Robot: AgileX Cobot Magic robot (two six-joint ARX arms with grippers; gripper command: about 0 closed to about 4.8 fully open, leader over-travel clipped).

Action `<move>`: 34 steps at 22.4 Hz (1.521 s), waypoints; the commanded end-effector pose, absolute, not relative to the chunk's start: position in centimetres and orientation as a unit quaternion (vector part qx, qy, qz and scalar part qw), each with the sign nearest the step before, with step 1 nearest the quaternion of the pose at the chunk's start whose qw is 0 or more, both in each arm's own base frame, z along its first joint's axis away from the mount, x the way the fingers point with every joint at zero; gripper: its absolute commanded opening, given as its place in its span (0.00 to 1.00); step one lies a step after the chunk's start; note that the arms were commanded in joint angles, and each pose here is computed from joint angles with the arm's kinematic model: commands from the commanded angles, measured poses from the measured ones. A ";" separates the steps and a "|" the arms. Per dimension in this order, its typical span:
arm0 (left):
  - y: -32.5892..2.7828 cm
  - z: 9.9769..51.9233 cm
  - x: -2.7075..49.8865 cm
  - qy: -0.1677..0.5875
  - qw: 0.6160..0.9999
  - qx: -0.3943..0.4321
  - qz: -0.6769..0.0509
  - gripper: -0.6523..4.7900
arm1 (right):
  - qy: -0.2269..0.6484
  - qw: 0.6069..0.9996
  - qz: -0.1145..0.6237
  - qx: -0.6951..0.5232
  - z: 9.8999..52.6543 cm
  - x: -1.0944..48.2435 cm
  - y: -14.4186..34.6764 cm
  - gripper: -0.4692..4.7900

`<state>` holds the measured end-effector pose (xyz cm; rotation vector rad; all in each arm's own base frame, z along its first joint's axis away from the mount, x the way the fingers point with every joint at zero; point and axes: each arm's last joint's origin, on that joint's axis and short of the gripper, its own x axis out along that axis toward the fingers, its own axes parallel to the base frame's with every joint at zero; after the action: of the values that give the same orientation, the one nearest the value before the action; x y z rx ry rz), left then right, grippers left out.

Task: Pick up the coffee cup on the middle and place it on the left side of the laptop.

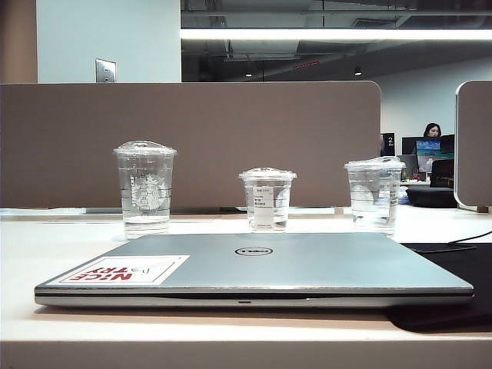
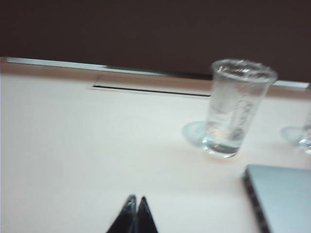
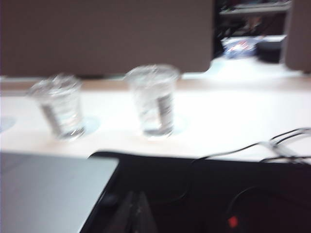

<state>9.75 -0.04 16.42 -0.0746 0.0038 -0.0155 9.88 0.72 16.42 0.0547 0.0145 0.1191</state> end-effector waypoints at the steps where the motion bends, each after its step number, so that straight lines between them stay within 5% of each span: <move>1: -0.7 17.7 9.6 -0.051 0.988 -0.081 -0.118 0.11 | 0.048 0.993 0.109 0.024 15.7 10.3 1.8 0.08; 4: -1.1 18.5 9.3 -0.056 0.975 -0.081 -0.197 0.11 | 0.078 0.985 0.153 0.019 15.2 10.4 2.8 0.08; 11: -2.2 22.0 11.0 -0.047 0.963 -0.079 -0.253 0.11 | 0.113 0.973 0.199 0.010 14.6 10.3 3.9 0.08; 18: -8.3 21.3 19.3 -0.013 0.930 0.041 -0.366 0.12 | 0.113 0.973 0.199 0.010 14.6 10.3 3.9 0.08; 20: -10.4 19.9 23.0 -0.001 0.924 0.045 -0.379 0.23 | 0.113 0.973 0.199 0.010 14.6 10.3 3.9 0.08; 24: -14.4 15.4 32.4 0.071 0.915 -0.009 -0.398 1.00 | 0.113 0.974 0.198 0.010 14.6 10.3 3.9 0.08; 34: -19.0 13.8 40.1 0.112 0.906 -0.013 -0.407 1.00 | 0.114 0.974 0.198 0.010 14.6 10.4 3.9 0.08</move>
<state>39.74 -18.68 13.78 -0.0259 0.2270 -0.8494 10.33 3.86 14.54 0.0215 0.2428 0.3964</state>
